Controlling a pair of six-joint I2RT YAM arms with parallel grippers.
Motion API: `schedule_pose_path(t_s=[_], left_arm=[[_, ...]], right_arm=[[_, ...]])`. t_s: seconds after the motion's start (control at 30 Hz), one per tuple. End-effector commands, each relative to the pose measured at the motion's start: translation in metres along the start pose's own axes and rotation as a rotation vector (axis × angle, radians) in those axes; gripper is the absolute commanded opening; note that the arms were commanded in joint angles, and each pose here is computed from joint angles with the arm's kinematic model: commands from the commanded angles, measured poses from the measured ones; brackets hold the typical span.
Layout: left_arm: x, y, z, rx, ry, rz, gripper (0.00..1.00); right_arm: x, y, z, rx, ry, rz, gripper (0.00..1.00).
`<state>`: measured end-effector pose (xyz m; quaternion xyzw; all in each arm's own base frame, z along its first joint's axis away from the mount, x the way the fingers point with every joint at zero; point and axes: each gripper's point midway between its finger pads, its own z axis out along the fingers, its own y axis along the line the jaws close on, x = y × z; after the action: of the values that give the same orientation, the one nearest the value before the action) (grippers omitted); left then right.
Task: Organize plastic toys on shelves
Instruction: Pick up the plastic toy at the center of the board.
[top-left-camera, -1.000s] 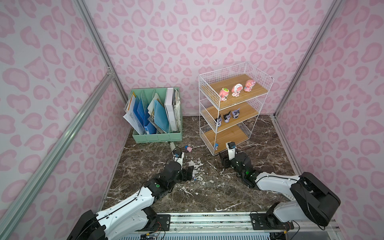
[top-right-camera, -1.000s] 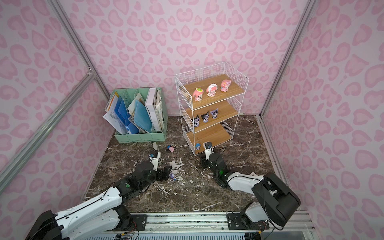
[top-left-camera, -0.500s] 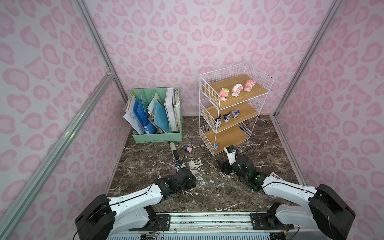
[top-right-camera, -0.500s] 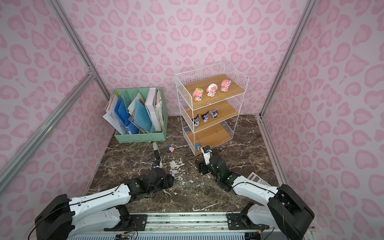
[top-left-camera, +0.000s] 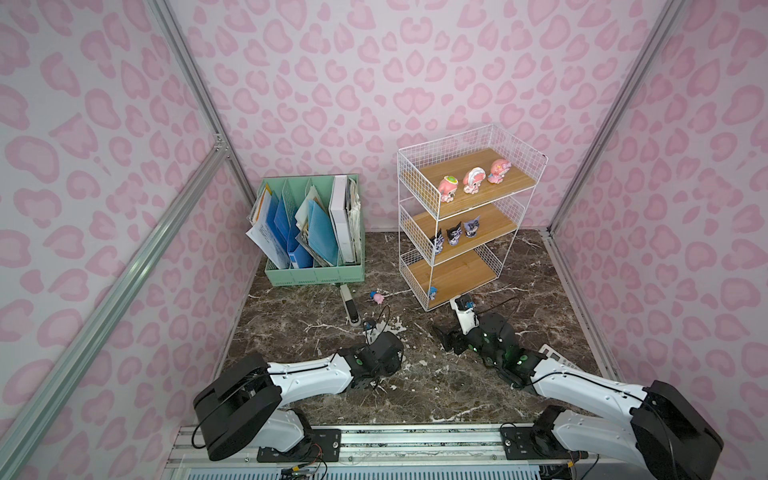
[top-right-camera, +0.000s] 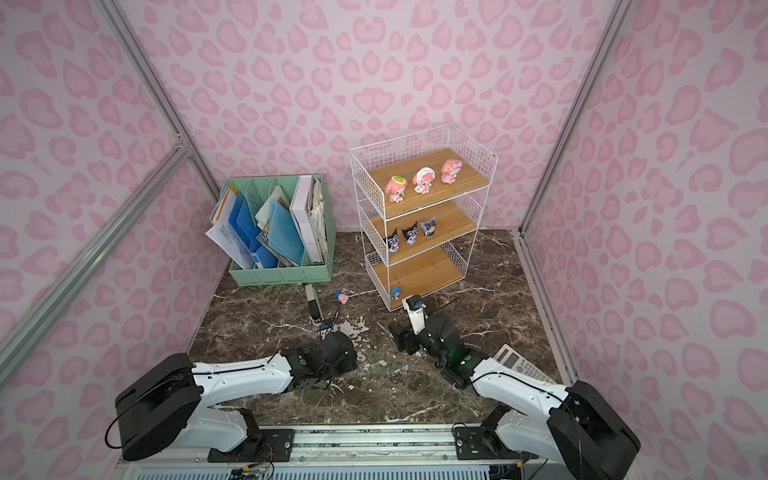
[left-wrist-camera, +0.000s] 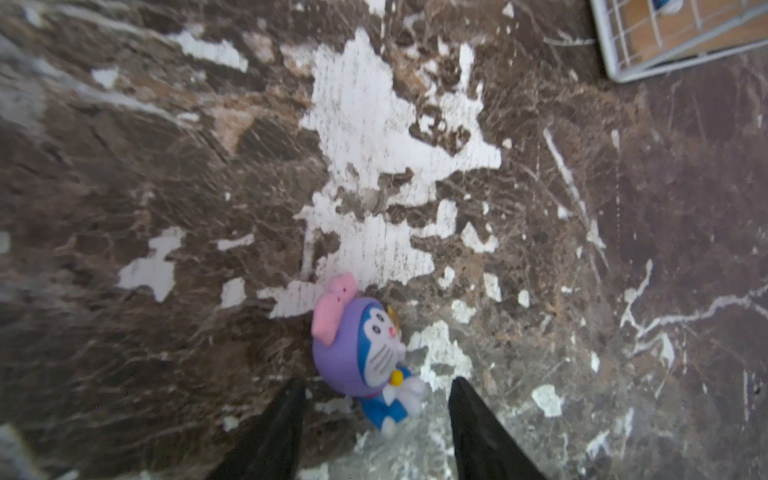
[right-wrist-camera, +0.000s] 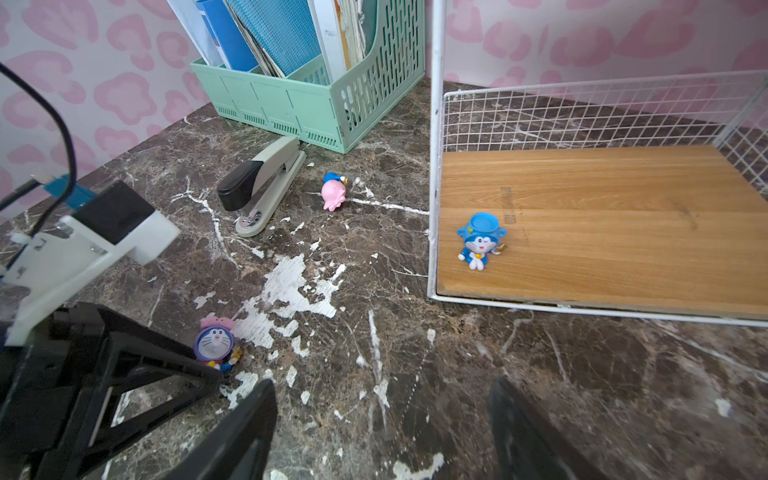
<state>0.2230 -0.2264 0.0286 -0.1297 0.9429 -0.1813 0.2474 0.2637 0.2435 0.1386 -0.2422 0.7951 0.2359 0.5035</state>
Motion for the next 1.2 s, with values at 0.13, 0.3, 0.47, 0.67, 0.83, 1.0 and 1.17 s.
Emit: schedule_pose_path(t_s=[0.13,0.3,0.47,0.67,0.83,1.0,1.17], left_arm=[[0.001,0.003,0.007,-0.048,0.006,0.0,0.47],[0.003,0.004,0.008,-0.053,0.016,0.011,0.38],[-0.002,0.0,0.005,-0.066,0.002,0.056,0.31],[-0.004,-0.008,0.002,-0.044,-0.005,0.096,0.26],[-0.009,-0.013,-0.002,-0.022,-0.03,0.147,0.22],[-0.024,-0.029,-0.015,0.056,-0.113,0.247,0.22],[-0.041,-0.043,-0.03,0.126,-0.226,0.389,0.22]], right_arm=[[-0.006,-0.004,-0.003,0.012,-0.042,-0.001,0.82],[-0.007,-0.007,-0.005,0.018,-0.05,0.002,0.82],[-0.005,-0.007,-0.004,0.013,-0.047,0.012,0.82],[-0.008,-0.004,-0.005,-0.001,-0.046,0.011,0.82],[-0.012,0.001,-0.004,-0.025,-0.034,0.021,0.82],[-0.014,0.007,-0.004,-0.056,-0.005,0.036,0.82],[-0.024,0.019,-0.001,-0.137,0.031,0.146,0.81]])
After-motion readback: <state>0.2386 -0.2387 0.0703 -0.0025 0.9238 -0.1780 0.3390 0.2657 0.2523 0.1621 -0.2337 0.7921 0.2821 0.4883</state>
